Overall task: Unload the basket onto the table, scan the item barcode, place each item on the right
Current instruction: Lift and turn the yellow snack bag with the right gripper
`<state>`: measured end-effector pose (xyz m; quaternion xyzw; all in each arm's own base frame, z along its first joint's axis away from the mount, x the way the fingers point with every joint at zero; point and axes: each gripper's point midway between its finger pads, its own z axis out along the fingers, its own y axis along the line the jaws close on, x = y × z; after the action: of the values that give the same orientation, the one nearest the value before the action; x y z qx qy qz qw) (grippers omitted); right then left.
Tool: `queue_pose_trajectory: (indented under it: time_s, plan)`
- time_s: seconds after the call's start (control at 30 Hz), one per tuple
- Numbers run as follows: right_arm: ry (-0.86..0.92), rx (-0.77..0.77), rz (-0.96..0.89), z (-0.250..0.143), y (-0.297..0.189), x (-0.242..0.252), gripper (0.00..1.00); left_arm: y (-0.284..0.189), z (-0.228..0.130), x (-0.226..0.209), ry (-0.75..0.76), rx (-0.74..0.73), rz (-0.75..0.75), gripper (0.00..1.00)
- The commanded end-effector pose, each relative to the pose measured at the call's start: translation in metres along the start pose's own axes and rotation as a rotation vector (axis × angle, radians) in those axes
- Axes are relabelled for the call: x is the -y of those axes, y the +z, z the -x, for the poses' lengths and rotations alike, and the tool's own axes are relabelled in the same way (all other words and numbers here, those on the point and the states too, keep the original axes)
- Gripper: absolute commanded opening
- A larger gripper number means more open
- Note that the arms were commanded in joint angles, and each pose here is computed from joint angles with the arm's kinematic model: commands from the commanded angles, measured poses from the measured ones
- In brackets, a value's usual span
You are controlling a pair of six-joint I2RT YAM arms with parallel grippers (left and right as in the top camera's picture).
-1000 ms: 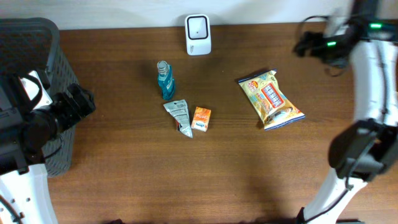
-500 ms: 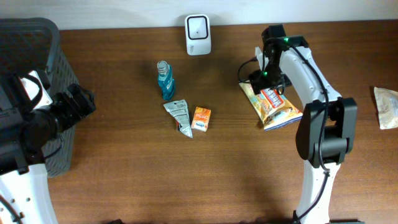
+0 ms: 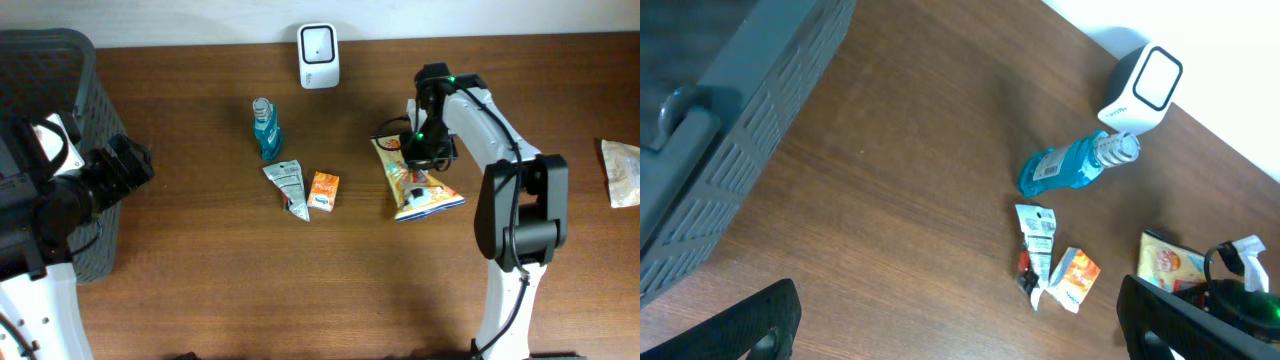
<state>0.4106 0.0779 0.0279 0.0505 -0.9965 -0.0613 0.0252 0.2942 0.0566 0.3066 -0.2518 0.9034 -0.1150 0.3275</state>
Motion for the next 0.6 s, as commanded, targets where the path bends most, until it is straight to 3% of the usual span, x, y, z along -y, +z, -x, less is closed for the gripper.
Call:
queue_pose_trajectory:
  time_s: [0.0,0.07,0.1,0.23,0.3,0.4,0.47,0.57]
  plan:
    - [0.05,0.024,0.056,0.01,-0.023,-0.025,0.49,0.0,-0.001,0.0,-0.014,-0.003,-0.004,0.99]
    - [0.048,0.034,0.056,0.013,-0.037,-0.027,0.71,0.0,0.0,0.0,-0.014,-0.003,-0.004,0.99]
    - [0.047,0.039,0.056,0.014,-0.046,-0.028,0.76,0.0,0.0,0.0,-0.014,-0.003,-0.004,0.99]
    - [0.043,0.043,0.057,0.013,-0.073,-0.032,0.8,0.0,0.0,0.0,-0.014,-0.003,-0.004,0.99]
    - [0.043,0.016,0.053,0.006,-0.073,-0.032,0.67,0.0,0.0,0.0,-0.014,-0.003,-0.004,0.99]
    - [0.054,-0.054,0.012,-0.01,-0.065,-0.024,0.24,0.0,0.0,0.0,-0.014,-0.003,-0.004,0.99]
    - [0.058,-0.085,0.008,-0.017,-0.056,-0.022,0.11,0.0,0.0,0.0,-0.014,-0.003,-0.004,0.99]
    - [0.062,-0.111,0.005,-0.023,-0.038,-0.019,0.08,0.0,0.0,0.0,-0.014,-0.003,-0.004,0.99]
